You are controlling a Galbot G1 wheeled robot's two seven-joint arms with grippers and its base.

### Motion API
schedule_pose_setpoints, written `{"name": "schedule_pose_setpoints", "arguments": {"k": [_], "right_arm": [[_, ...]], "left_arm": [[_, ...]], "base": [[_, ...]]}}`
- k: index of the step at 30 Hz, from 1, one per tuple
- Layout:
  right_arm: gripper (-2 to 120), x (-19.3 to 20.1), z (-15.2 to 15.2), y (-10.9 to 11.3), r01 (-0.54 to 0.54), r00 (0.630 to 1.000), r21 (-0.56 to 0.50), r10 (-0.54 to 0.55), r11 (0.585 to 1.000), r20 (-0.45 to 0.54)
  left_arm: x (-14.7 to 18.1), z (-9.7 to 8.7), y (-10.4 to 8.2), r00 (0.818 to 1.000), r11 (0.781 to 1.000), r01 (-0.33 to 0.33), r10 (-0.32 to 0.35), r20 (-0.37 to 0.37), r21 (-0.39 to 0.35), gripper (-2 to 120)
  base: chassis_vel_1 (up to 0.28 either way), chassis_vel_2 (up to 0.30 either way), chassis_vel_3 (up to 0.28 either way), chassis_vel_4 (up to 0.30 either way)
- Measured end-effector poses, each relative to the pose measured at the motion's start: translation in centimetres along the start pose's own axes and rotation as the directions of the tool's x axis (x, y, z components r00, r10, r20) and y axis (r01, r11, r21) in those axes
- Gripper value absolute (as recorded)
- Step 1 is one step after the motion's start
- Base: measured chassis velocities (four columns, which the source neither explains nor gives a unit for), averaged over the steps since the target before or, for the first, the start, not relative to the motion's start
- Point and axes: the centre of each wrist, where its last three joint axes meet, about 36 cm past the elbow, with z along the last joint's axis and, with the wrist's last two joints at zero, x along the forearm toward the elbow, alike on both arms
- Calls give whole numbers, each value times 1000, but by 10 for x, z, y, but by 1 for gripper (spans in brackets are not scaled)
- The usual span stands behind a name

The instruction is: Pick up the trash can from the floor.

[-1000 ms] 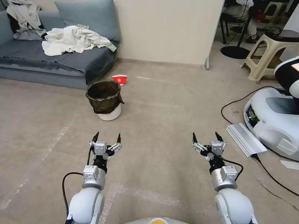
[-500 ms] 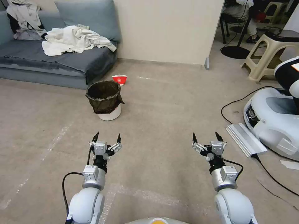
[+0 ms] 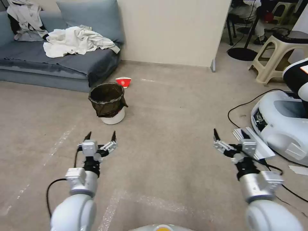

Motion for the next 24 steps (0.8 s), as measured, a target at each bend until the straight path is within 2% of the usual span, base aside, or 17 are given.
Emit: {"name": "schedule_pose_setpoints", "arguments": {"k": [2, 4, 24], "right_arm": [[100, 0, 2, -1, 8, 1000, -7, -8, 1000, 21], [100, -1, 4, -1, 11, 999, -12, -11, 1000, 35], [100, -4, 9, -2, 18, 999, -25, -17, 1000, 47]], "left_arm": [[10, -8, 3, 999, 1000, 14, -14, 41, 6, 100], [13, -8, 4, 998, 1000, 15, -15, 53, 8, 100], [15, -1, 6, 999, 999, 32, -31, 22, -16, 100]], "base": [[0, 0, 0, 0], [0, 0, 0, 0], [0, 0, 0, 0]]}}
